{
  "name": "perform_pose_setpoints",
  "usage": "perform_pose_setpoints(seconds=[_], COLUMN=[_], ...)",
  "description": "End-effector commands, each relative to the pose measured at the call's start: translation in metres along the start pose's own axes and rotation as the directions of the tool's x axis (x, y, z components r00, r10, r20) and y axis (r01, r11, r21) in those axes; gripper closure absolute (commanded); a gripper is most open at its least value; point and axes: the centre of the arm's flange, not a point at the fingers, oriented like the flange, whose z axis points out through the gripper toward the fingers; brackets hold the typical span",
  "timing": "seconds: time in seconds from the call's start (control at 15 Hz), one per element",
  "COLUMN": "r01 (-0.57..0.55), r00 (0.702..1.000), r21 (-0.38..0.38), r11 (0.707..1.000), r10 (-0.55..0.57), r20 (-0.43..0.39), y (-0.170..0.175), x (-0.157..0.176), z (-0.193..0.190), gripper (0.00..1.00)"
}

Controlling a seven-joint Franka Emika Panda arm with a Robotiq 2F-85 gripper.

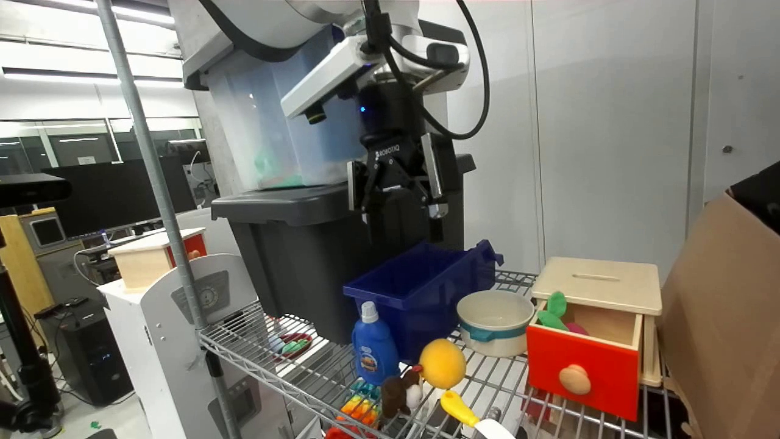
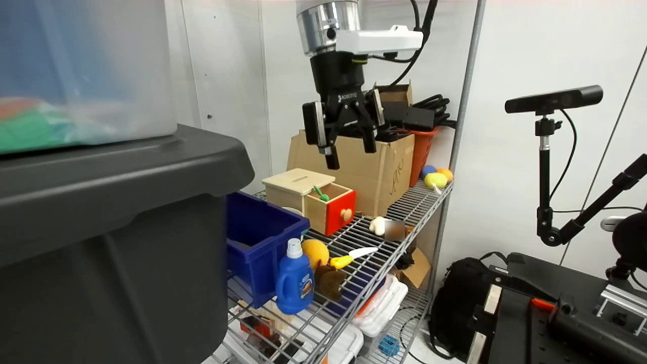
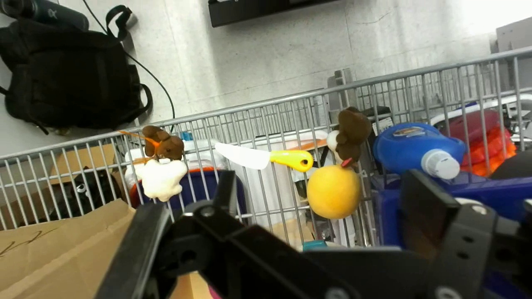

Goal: Put the purple plushy in the drawer

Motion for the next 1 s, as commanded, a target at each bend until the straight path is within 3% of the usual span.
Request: perform_pose_setpoints(seconds=[0.0, 0.27, 0.93], r01=[0.032, 0.059, 0.198], r00=[0.999, 0.997, 0.978], r21=[-0.047, -0.079, -0.219], r11=[0.998, 0.995, 0.955], r10=[-0.031, -0.055, -0.209], r20=[0.034, 0.053, -0.027], y=[-0.003, -0.003, -0.006], x=[-0.026, -0.034, -0.044], z=[-0.007, -0.004, -0.009], gripper=[0.0, 0.0, 0.0])
